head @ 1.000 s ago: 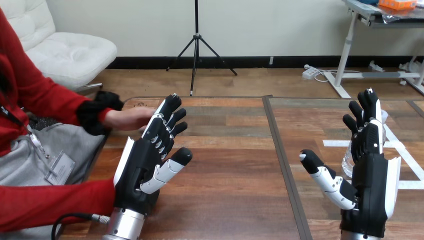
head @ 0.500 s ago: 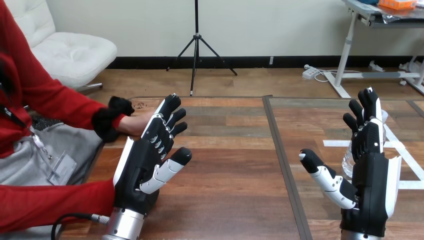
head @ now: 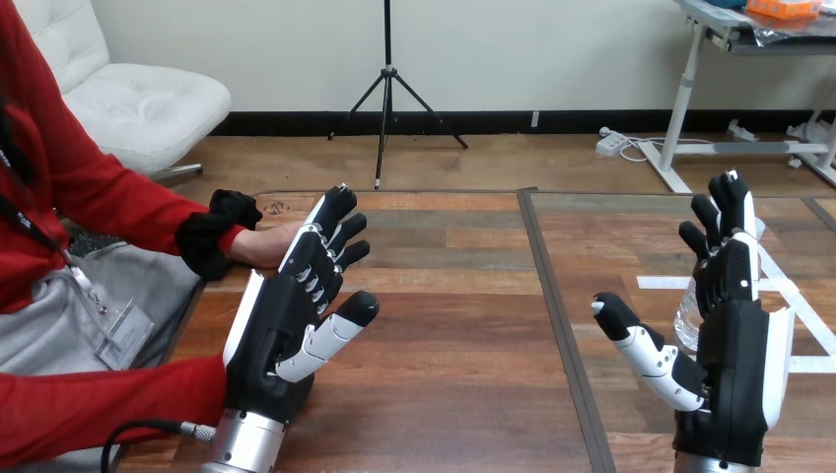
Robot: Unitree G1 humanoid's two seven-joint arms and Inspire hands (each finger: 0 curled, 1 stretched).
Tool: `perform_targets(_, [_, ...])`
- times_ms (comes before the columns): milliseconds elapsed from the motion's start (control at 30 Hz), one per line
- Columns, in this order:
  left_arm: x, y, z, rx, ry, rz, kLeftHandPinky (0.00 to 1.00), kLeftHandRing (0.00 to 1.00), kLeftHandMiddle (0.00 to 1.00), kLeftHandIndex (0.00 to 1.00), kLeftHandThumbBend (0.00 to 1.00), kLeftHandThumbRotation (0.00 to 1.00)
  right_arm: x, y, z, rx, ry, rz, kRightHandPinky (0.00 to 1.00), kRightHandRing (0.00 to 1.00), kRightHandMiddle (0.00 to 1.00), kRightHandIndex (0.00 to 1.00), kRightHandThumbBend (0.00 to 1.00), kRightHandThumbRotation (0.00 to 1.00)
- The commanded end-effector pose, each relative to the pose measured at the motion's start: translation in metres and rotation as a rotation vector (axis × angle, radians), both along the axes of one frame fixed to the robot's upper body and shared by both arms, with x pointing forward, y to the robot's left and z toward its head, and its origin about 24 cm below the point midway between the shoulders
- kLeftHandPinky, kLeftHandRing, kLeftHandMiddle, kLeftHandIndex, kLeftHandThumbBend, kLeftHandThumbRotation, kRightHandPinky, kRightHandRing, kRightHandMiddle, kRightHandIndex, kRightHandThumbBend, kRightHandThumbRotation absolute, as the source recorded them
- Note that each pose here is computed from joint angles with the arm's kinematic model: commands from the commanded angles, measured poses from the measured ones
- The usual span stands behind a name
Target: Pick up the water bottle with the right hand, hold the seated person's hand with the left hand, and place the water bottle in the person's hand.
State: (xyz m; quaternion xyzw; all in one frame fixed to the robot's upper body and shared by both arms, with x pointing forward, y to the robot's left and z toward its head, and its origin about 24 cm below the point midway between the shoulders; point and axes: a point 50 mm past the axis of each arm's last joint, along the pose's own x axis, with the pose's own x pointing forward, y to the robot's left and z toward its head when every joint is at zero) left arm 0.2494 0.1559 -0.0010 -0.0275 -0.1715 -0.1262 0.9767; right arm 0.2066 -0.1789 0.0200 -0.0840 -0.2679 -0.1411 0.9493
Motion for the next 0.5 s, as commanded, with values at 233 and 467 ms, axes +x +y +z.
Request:
perform_targets(233, [0.0109, 0.0001, 0.0202, -0.009, -0.107, 0.006, 0.87, 0.92, 0.95, 0.94, 1.00, 0.63, 0.0048, 0.0000, 0.0161, -0.015, -0.085, -0.010, 0.88, 0.94, 0.96, 0.97, 1.00, 0.54])
perform_targets(467, [0.0113, 0.0001, 0.0211, -0.020, -0.110, 0.006, 0.87, 0.92, 0.95, 0.94, 1.00, 0.64, 0.0045, -0.0011, 0.0170, -0.028, -0.091, -0.021, 0.88, 0.93, 0.96, 0.96, 1.00, 0.55])
